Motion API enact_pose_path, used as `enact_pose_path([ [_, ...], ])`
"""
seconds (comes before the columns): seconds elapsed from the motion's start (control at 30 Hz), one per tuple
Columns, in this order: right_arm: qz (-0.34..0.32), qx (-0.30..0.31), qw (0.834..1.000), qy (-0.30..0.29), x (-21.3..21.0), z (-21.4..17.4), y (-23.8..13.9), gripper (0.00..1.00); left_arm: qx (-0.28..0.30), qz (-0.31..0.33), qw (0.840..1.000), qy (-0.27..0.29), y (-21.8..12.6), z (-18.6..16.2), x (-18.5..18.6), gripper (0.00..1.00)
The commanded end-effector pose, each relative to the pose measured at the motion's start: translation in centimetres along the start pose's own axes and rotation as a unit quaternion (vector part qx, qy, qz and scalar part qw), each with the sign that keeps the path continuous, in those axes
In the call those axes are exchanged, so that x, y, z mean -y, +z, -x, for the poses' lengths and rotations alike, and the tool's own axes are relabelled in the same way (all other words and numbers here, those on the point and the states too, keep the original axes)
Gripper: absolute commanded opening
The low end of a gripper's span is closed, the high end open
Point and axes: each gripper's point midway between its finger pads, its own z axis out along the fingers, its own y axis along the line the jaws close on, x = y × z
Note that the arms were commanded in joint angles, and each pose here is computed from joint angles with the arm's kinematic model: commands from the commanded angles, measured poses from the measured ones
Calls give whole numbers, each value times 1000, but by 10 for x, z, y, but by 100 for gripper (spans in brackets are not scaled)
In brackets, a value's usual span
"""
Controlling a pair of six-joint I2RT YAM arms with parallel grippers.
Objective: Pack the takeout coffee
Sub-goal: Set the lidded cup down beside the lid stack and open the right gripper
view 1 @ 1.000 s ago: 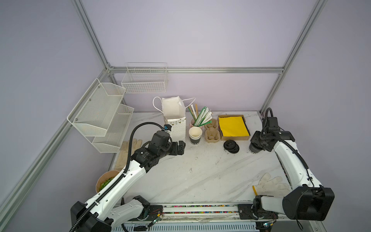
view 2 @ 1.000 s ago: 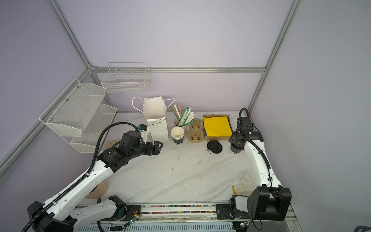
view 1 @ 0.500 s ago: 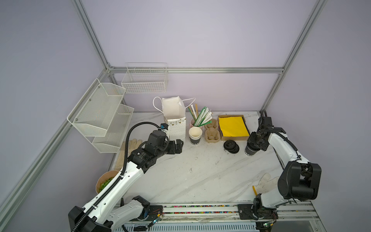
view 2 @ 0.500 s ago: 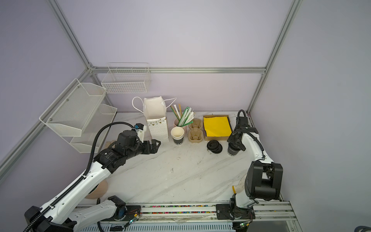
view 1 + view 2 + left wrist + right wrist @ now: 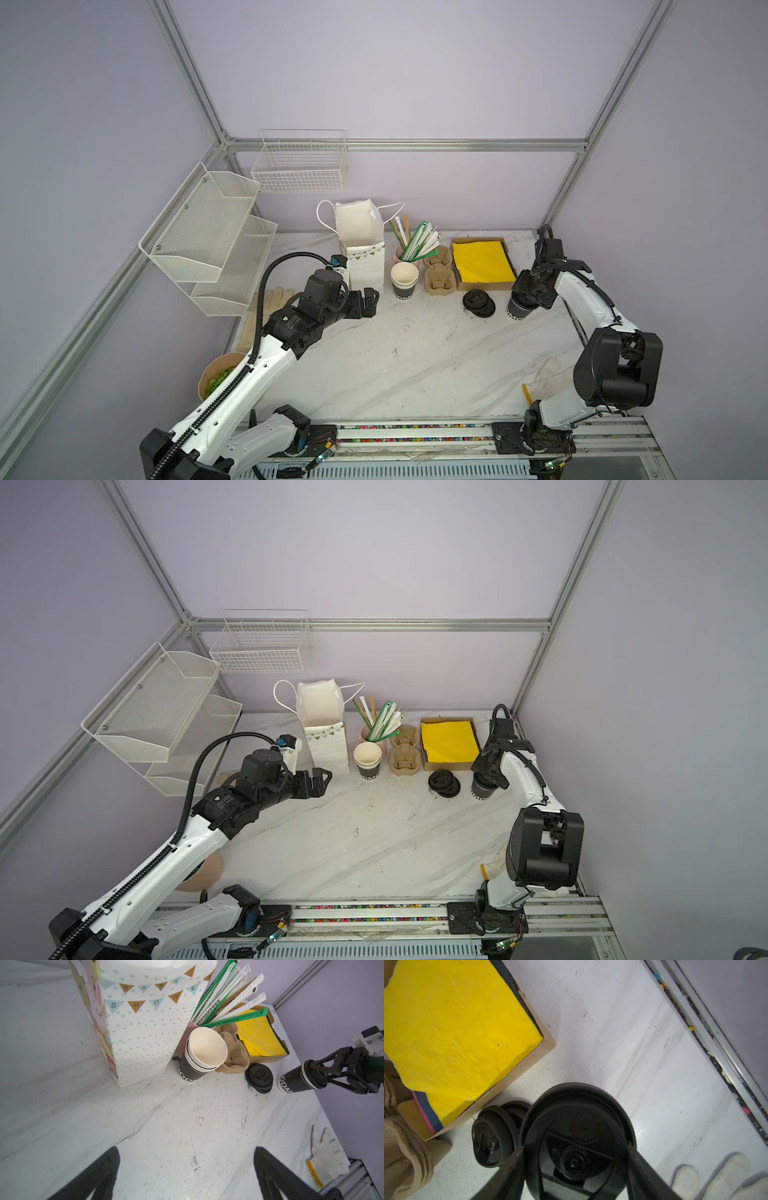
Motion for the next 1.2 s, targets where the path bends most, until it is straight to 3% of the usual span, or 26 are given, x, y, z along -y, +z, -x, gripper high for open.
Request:
enact_pose_path([
  [0.0, -2, 12, 1000, 0, 0, 10, -8, 70, 14, -10, 1000, 10, -3, 7, 3, 100],
  [0.6, -8, 14, 1000, -8, 2, 12, -11, 85, 9, -11, 1000, 11, -1, 5, 4, 100],
  [0.77, 5, 31, 999, -12, -2, 19, -22, 86, 12, -10, 1000, 11, -3, 6, 3, 100],
  [1.0, 129, 76, 987, -53, -62, 27, -76, 80, 52, -2, 999, 7, -18, 18, -1, 100],
  [1.17, 193, 61, 970, -132, -136, -8, -86, 75, 98, 27, 995, -4, -35, 28, -14, 100],
])
